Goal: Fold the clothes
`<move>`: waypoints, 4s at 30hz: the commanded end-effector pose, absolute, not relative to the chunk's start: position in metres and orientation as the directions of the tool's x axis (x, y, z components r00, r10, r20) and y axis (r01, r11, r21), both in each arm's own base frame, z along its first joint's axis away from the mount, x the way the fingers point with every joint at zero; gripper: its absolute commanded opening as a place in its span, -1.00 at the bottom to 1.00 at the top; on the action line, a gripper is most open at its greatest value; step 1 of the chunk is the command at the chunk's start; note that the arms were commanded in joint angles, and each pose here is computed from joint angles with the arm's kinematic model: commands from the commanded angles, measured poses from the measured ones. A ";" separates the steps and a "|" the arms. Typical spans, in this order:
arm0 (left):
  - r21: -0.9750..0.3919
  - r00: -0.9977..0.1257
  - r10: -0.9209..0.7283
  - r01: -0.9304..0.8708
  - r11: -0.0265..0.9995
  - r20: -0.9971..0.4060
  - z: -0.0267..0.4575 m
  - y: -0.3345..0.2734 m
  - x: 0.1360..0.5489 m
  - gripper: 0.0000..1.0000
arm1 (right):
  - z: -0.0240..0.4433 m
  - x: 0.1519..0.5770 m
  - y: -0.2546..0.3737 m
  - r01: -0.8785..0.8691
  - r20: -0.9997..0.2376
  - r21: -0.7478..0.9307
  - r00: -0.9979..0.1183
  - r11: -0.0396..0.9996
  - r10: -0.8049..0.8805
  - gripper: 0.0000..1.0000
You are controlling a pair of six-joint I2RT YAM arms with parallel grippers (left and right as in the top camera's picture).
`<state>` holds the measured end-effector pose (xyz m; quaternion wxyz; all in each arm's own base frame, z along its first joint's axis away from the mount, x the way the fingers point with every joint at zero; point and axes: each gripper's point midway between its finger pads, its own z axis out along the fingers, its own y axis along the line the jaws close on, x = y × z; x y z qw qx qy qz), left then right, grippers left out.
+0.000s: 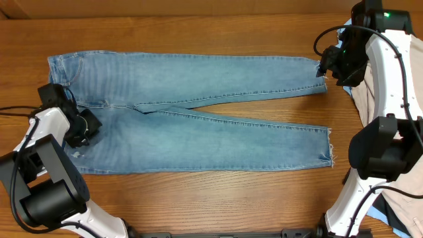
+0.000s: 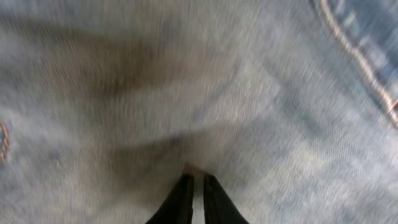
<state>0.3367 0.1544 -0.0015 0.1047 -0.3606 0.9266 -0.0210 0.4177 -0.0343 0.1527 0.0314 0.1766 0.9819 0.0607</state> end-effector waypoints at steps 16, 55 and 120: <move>-0.055 -0.743 -0.626 -0.633 0.772 -0.236 0.002 0.198 0.407 -0.46 | 0.156 0.415 -0.034 0.342 -0.039 0.134 -0.936 0.930 0.349 0.27; -0.187 -0.655 -0.672 -0.653 0.734 -0.347 0.156 0.108 0.278 0.82 | 0.137 0.244 -0.004 0.510 -0.225 0.297 -0.784 0.807 0.578 1.00; 0.061 -0.268 -0.936 -0.963 0.261 -0.226 0.054 0.222 0.221 0.86 | 0.026 0.239 -0.059 0.778 -0.167 0.306 -0.523 0.549 0.836 -0.92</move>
